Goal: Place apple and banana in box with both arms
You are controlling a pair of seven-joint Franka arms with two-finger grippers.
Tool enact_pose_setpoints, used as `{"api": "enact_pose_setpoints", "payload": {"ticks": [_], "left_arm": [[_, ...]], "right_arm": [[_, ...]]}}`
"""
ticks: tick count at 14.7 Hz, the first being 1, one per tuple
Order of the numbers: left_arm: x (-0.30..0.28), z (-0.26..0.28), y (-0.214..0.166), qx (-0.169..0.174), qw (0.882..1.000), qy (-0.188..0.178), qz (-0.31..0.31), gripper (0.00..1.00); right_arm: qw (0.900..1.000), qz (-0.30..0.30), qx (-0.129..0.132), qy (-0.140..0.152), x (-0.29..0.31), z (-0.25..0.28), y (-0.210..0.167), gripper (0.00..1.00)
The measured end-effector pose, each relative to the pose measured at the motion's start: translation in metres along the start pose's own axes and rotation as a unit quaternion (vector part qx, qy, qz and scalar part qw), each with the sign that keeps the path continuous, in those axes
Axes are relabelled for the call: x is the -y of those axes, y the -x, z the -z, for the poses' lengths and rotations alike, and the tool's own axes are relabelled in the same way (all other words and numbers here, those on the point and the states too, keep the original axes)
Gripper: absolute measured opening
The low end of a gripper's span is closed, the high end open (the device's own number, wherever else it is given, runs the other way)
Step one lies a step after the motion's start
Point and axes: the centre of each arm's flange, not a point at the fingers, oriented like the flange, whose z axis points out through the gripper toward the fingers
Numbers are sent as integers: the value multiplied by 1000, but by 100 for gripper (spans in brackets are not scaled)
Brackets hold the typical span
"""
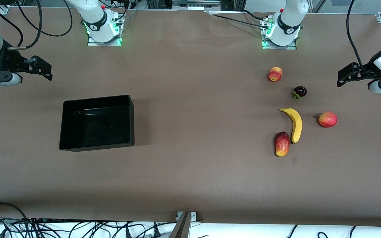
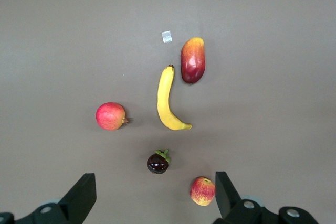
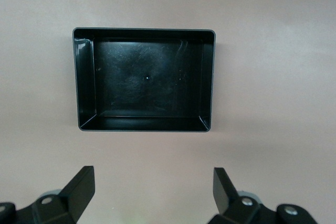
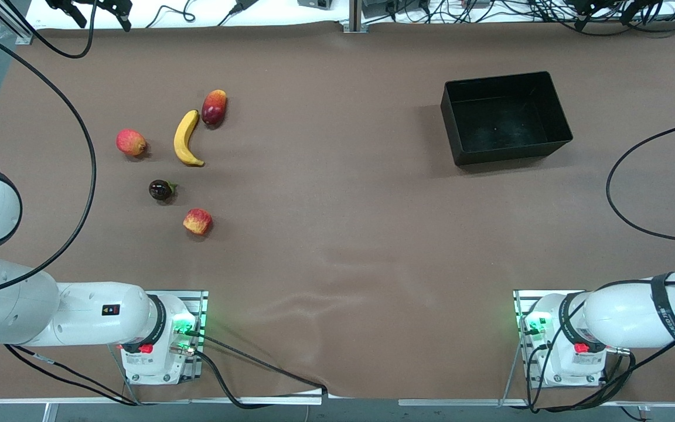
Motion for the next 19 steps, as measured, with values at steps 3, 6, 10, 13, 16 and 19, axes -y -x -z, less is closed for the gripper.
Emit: {"api": "enact_pose_setpoints", "payload": {"ticks": [3, 6, 10, 13, 16, 19], "left_arm": [[-1, 0, 0, 0, 1000, 0, 0, 100], [1, 0, 0, 0, 1000, 0, 1, 100], [3, 0, 0, 0, 1000, 0, 2, 100], [4, -1, 0, 1, 1000, 0, 3, 100], [5, -1, 0, 1, 1000, 0, 5, 100], [5, -1, 0, 2, 1000, 0, 5, 100]], "right_arm": [[1000, 7, 3, 0, -1, 0, 1, 100], [1000, 8, 5, 0, -1, 1, 2, 100], [1000, 8, 7, 0, -1, 1, 3, 100], [1000, 8, 6, 0, -2, 2, 3, 100], [1000, 7, 6, 0, -3, 2, 3, 100], [1000, 4, 13, 0, -6, -6, -1, 100]]}}
